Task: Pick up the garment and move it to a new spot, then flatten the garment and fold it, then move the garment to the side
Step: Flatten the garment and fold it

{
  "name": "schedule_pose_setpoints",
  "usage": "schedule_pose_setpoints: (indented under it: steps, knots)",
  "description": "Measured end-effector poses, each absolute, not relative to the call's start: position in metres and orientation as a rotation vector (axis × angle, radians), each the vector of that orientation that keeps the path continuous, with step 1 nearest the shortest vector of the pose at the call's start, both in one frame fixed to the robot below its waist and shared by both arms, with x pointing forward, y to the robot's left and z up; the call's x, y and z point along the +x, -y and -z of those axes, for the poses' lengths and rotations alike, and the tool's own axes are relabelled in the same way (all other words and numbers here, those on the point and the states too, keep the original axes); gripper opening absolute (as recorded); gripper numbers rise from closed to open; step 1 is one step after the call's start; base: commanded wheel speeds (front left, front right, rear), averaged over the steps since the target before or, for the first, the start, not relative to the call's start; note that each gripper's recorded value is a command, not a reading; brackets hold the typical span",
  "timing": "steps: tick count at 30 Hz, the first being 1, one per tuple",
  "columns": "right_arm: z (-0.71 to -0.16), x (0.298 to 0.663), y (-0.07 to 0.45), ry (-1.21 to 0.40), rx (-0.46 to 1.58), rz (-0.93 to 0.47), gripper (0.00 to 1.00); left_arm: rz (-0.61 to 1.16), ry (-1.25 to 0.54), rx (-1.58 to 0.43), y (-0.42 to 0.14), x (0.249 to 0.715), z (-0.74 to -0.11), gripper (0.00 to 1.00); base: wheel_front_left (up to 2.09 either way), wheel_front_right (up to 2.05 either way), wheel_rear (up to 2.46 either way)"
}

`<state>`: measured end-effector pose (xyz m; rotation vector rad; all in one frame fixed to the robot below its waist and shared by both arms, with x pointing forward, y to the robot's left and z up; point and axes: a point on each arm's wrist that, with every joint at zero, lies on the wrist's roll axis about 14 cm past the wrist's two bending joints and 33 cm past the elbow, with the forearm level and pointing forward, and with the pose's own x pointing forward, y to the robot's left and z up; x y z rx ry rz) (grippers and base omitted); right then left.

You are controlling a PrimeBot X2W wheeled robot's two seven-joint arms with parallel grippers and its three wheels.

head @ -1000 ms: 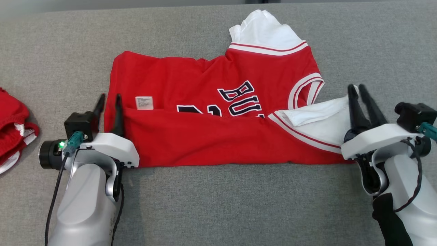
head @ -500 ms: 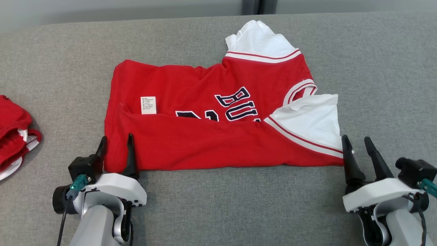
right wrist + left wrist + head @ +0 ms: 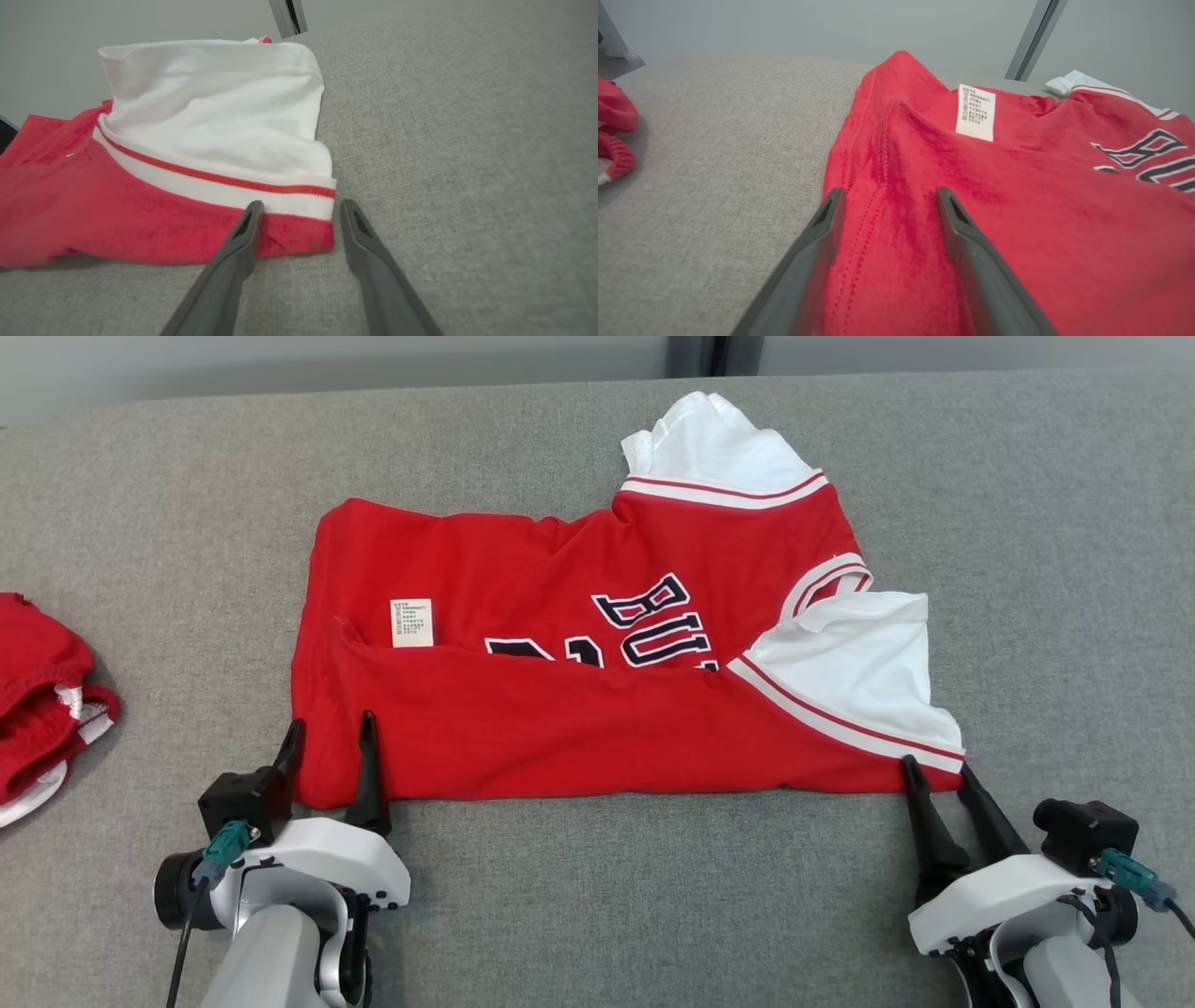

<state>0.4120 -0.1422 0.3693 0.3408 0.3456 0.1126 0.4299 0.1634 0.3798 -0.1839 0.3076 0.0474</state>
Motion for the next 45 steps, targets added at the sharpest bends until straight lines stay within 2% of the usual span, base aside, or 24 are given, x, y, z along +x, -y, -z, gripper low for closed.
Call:
schedule_pose_setpoints:
  steps: [1,21,22,25,26,27,28,29,38,45]
  knots:
    - [-0.369,0.412,0.141,-0.347,0.34,-0.115,0.0,-0.049,-0.31,-0.183,-0.164,0.429,-0.379,1.0,0.0,0.0,0.0]
    - [-0.396,0.421,0.167,-0.255,0.309,-0.078,0.0,-0.02,-0.424,-0.205,-0.154,0.412,-0.347,1.0,0.0,0.0,0.0]
    - [-0.396,0.421,0.167,-0.255,0.309,-0.078,0.0,-0.02,-0.424,-0.205,-0.154,0.412,-0.347,0.87,0.0,0.0,0.0]
    - [-0.398,0.422,0.165,-0.249,0.312,-0.082,0.0,-0.025,-0.439,-0.208,-0.154,0.411,-0.344,0.6,0.0,0.0,0.0]
    - [-0.399,0.422,0.165,-0.246,0.312,-0.084,0.0,-0.028,-0.444,-0.206,-0.155,0.41,-0.343,0.57,0.0,0.0,0.0]
    - [-0.4,0.423,0.164,-0.244,0.313,-0.086,0.0,-0.032,-0.447,-0.208,-0.155,0.41,-0.342,0.4,0.0,0.0,0.0]
    - [-0.4,0.423,0.163,-0.242,0.313,-0.088,0.0,-0.037,-0.451,-0.217,-0.156,0.41,-0.342,0.15,0.0,0.0,0.0]
    - [-0.401,0.424,0.163,-0.241,0.313,-0.09,0.0,-0.037,-0.453,-0.216,-0.156,0.41,-0.342,0.0,0.0,0.0,0.0]
    - [-0.415,0.423,0.163,-0.205,0.315,-0.092,0.0,-0.062,-0.401,-0.234,-0.163,0.402,-0.359,0.0,0.0,0.0,0.0]
    - [-0.42,0.394,0.162,-0.206,0.307,-0.098,0.0,-0.101,-0.374,-0.239,-0.176,0.367,-0.37,0.0,0.0,0.0,0.0]
